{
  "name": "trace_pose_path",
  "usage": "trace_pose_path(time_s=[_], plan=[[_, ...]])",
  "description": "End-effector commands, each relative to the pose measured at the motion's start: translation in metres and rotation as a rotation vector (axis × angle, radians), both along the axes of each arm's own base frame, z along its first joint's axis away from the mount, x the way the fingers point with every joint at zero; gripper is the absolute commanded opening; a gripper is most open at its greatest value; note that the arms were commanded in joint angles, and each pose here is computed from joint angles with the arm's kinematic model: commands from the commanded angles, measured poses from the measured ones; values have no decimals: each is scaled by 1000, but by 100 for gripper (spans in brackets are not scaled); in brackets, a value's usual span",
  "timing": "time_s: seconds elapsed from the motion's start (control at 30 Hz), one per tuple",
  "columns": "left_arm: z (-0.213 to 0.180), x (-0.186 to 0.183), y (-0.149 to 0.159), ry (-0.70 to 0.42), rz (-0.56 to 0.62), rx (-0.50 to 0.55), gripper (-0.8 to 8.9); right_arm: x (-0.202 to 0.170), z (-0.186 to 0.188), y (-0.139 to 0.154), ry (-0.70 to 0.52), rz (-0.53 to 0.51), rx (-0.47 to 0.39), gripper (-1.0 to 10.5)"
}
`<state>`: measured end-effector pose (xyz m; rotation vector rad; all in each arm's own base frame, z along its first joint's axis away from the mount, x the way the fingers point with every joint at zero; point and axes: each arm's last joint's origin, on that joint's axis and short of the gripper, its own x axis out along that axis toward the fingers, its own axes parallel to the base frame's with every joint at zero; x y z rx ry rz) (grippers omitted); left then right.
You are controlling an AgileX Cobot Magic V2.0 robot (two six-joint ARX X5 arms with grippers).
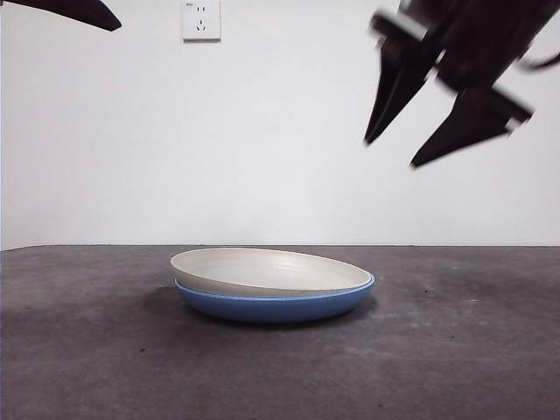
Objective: Pick up the white plate, put it on the blue plate, put it on desk
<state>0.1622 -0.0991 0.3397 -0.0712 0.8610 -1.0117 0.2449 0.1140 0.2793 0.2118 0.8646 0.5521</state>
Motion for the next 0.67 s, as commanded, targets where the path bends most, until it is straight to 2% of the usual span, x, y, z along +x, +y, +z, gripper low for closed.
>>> trace_pose_path(time_s=[0.03, 0.37, 0.67], plan=[[2, 2, -2, -20, -18, -5, 311, -19, 15, -6, -38, 90, -39, 306], [2, 2, -2, -20, -18, -5, 312, -88, 42, -31, 24, 227, -32, 305], [2, 2, -2, -19, -18, -4, 312, -113, 52, -40, -10, 250, -29, 305]])
